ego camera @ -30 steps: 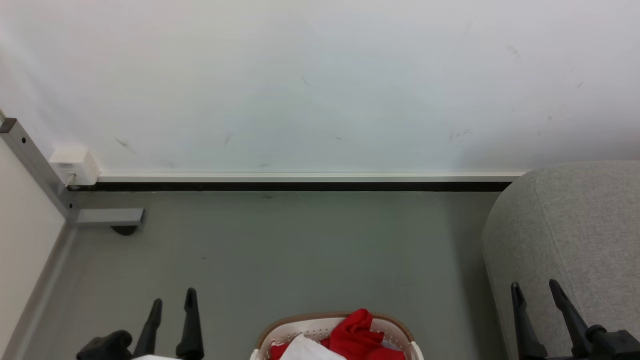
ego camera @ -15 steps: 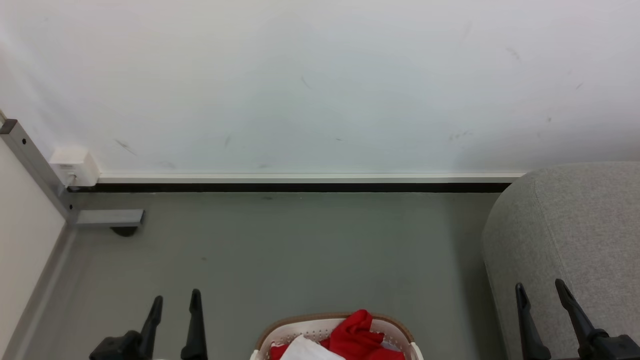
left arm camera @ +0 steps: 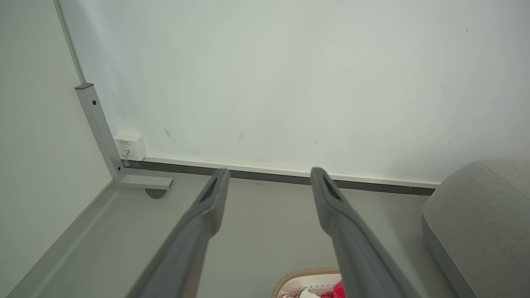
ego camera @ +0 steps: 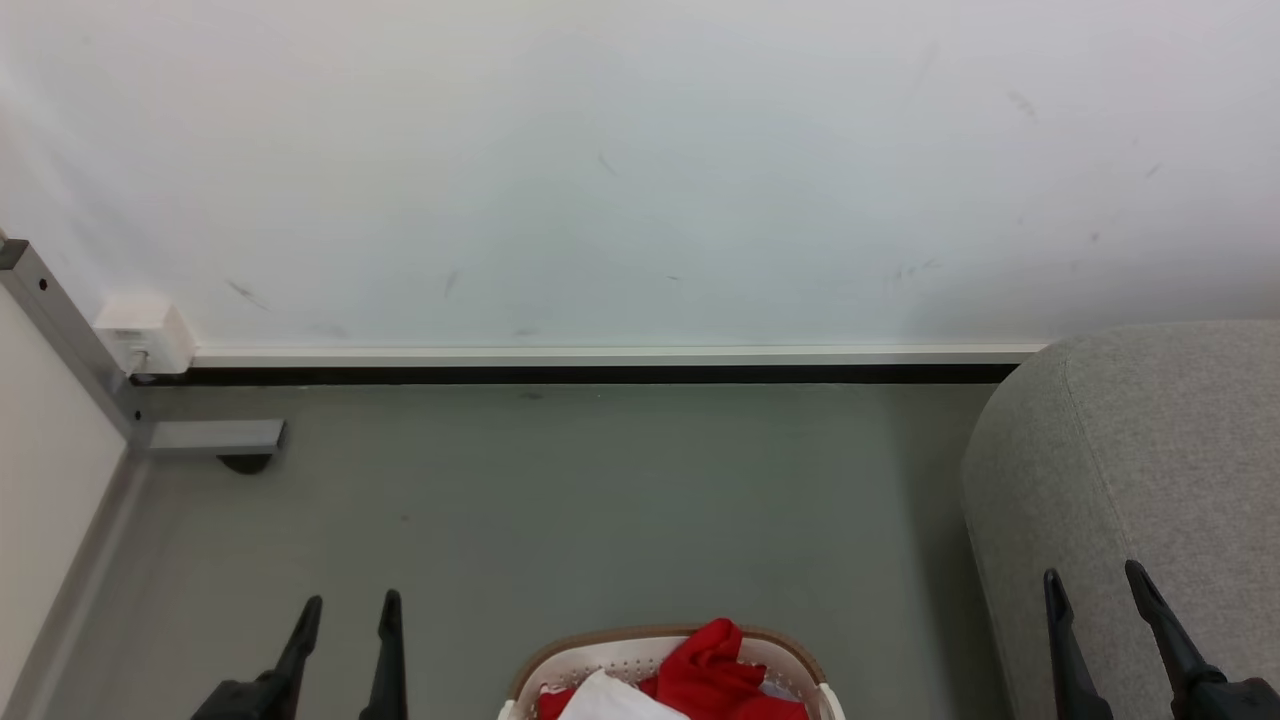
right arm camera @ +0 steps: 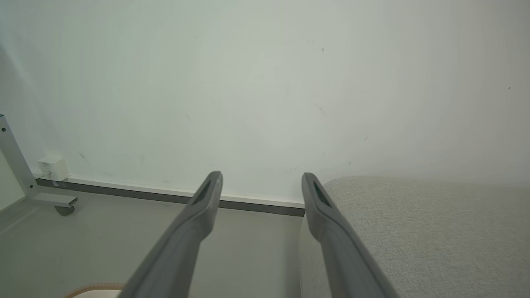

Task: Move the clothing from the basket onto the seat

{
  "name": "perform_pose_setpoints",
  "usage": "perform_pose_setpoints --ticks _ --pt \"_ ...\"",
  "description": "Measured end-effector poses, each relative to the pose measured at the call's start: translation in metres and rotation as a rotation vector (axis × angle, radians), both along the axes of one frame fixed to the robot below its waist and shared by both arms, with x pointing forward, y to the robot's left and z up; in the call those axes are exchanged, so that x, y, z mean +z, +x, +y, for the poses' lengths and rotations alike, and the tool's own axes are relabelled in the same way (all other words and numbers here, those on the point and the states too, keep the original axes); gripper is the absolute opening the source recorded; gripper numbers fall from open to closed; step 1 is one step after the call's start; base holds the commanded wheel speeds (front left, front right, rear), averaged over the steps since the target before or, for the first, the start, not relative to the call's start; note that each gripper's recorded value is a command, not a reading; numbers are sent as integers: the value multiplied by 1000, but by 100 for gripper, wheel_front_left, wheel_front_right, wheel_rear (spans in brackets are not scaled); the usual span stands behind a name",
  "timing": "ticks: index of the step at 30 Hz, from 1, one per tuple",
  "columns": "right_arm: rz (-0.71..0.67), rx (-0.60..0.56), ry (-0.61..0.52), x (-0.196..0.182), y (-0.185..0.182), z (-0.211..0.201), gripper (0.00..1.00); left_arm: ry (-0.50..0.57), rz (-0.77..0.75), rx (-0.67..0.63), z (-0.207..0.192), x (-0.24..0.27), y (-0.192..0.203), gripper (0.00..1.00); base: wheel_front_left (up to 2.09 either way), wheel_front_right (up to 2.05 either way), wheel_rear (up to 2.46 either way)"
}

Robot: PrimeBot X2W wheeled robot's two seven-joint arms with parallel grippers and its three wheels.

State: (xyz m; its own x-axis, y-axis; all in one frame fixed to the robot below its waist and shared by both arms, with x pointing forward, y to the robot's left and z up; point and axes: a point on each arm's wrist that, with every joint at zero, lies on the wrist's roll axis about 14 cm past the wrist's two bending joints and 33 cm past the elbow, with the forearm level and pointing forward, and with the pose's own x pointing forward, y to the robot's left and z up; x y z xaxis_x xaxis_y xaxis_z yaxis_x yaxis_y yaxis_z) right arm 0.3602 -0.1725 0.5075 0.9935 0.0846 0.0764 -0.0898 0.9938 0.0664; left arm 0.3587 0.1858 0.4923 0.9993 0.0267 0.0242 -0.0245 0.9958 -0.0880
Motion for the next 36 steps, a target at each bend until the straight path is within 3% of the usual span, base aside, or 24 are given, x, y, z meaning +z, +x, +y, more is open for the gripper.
perform_pose_setpoints --ticks 13,26,36 --pt "-4 6 -64 -4 -2 0 100 67 8 -10 7 -6 -3 100 0 0 0" --pt "12 5 -64 -9 -3 0 100 66 26 -9 13 -12 -2 100 0 0 0" --pt "38 -6 -58 -18 16 -4 100 67 46 -72 -3 -21 25 100 0 0 0"
